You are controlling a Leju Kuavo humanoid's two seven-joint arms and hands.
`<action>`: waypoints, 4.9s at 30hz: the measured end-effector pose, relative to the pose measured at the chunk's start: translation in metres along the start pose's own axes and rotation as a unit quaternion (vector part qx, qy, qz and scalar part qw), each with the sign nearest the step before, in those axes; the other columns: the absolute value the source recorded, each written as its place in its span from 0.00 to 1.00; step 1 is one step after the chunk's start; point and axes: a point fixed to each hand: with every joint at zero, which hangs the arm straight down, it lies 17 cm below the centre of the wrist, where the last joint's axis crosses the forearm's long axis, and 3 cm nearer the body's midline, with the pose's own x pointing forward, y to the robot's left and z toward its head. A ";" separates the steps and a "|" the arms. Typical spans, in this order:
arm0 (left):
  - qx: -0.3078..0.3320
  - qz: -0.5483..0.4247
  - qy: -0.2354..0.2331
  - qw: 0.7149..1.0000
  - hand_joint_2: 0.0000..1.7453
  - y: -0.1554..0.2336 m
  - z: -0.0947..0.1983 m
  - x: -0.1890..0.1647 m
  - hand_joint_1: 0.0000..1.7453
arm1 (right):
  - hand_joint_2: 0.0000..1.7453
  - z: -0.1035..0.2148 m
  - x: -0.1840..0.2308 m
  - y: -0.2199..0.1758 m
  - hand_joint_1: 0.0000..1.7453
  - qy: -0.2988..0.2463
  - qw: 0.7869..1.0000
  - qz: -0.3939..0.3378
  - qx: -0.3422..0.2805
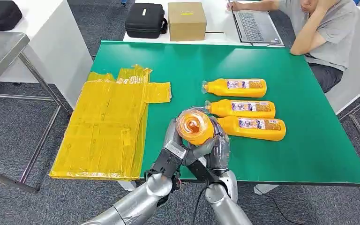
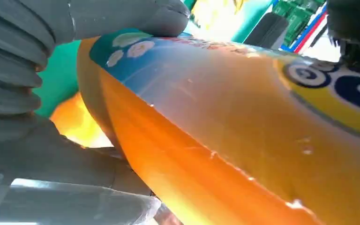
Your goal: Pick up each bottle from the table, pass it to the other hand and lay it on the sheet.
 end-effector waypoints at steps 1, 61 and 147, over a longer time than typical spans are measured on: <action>0.001 -0.002 -0.001 1.000 1.00 0.000 0.000 0.001 1.00 | 1.00 0.001 0.000 0.001 1.00 0.005 1.000 -0.008 -0.001; 0.160 -0.301 -0.008 0.940 1.00 0.189 -0.004 -0.027 1.00 | 1.00 0.032 -0.018 0.020 0.00 0.081 0.992 -0.098 0.006; -0.238 -0.586 0.323 0.704 1.00 0.193 0.133 -0.227 0.00 | 1.00 0.046 -0.035 0.008 0.00 0.100 0.991 -0.094 0.001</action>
